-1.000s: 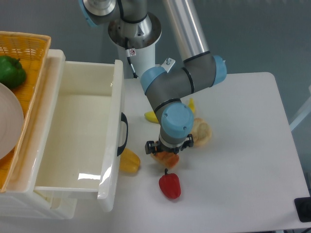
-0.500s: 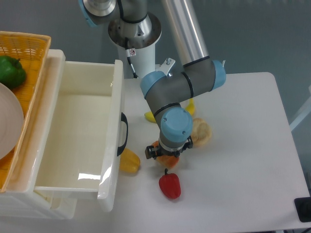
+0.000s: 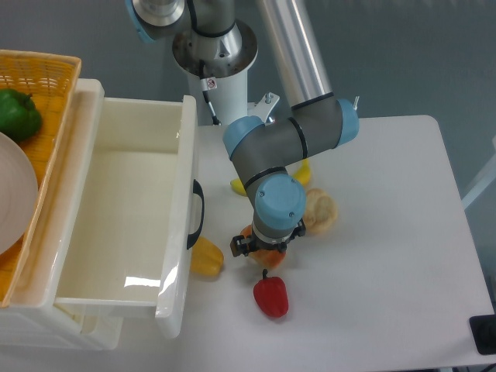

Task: Pick up the square bread
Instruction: 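Close the gripper fingers around the orange bread roll, then lift the held orange bread roll and carry it toward the round bun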

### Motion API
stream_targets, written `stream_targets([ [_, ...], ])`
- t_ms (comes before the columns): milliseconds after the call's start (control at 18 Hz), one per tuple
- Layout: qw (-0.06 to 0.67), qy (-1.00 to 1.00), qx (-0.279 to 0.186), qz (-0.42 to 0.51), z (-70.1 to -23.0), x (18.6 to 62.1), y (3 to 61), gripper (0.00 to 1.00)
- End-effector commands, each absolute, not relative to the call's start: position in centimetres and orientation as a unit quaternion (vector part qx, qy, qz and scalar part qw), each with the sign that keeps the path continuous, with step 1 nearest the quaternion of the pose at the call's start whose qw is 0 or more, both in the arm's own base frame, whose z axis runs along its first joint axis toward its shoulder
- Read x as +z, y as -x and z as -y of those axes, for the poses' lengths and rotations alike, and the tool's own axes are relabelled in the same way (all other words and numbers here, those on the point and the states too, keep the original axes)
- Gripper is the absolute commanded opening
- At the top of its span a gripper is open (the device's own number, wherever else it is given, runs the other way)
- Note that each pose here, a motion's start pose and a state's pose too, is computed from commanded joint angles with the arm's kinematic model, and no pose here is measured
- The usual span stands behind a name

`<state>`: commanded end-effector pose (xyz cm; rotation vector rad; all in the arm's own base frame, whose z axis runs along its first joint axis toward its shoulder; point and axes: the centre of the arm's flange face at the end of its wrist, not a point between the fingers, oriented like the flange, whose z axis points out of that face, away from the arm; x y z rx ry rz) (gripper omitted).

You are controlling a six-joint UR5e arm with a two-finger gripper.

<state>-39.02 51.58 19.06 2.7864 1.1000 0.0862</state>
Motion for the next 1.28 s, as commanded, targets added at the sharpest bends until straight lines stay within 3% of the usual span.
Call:
stream_targets([
  [167,0.067,-0.928,0.028,-0.366,-51.7,19.2,39.1,0.92],
  [278,0.067,-0.928,0.028,-0.366,-51.7,19.3,39.1,0.68],
  [444,0.066,-0.928,0.026,-0.366,-51.6,19.5,39.0,0.41],
  [611,0.066,-0.928,0.026,-0.366,-51.5,19.6,39.0,0.27],
  [722,0.066,-0.928,0.023,-0.366,-51.6,19.7,39.0,0.1],
  [833,0.059,-0.928,0.02,-0.366,-51.7,20.4,39.3,0.06],
  [1278,0.01,-0.95,-0.008,-0.313,-52.4,27.5,40.1,0.06],
])
